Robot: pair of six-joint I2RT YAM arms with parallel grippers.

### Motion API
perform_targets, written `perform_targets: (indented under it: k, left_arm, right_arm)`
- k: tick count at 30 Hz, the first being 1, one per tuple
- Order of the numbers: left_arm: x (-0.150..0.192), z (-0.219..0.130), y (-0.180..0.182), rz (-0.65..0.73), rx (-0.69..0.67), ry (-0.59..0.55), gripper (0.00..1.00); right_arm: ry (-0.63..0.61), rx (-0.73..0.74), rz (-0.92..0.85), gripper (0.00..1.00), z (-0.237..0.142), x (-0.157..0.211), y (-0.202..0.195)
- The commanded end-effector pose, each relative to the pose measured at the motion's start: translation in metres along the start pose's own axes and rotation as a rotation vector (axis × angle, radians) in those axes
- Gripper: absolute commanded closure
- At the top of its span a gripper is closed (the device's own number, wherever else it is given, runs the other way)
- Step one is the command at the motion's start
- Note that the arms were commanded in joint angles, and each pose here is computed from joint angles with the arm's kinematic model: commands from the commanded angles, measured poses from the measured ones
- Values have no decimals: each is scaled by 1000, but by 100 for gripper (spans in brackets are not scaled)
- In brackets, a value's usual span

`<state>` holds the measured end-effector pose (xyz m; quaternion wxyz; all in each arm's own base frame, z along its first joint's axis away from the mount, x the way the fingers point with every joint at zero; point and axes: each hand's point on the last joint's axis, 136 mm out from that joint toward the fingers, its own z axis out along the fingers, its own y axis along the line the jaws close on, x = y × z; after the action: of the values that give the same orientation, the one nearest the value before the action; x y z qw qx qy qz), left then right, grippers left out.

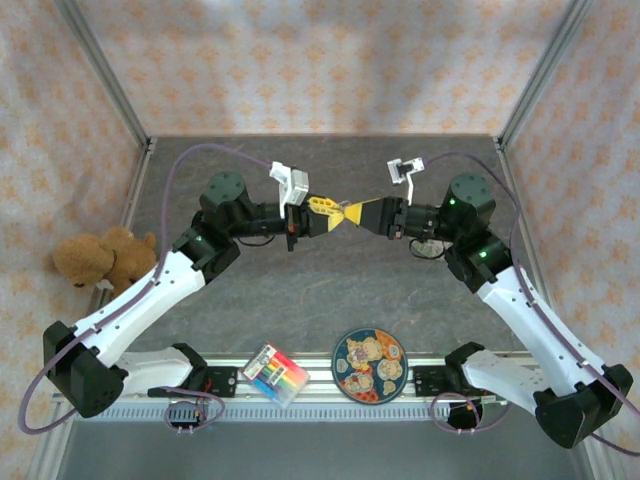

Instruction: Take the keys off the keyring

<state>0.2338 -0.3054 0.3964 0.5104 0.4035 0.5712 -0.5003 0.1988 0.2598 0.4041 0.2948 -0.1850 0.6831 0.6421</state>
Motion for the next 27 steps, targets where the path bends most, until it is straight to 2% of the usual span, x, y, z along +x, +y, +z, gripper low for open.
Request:
perform_targets:
  k: [1, 6, 14, 22, 24, 27]
  left_arm:
    - [-21, -5, -5, 80, -20, -56, 100]
    - [-19, -5, -3, 100, -49, -56, 100]
    - [-16, -6, -4, 162, -98, -40, 100]
    - [-12, -8, 1, 202, -154, -34, 100]
    - [-11, -9, 1, 211, -164, -39, 100]
    - [-14, -9, -3, 206, -141, -56, 100]
  right_arm:
    - [-24, -4, -65, 70, -7, -3, 18]
    - [-70, 2, -60, 74, -8, -11, 23]
    - [-115, 23, -3, 71, -3, -20, 12]
    - [-138, -24, 4, 72, 1, -25, 21]
    - [-132, -35, 8, 62, 2, -23, 22]
    - [-140, 23, 22, 41, 3, -20, 6]
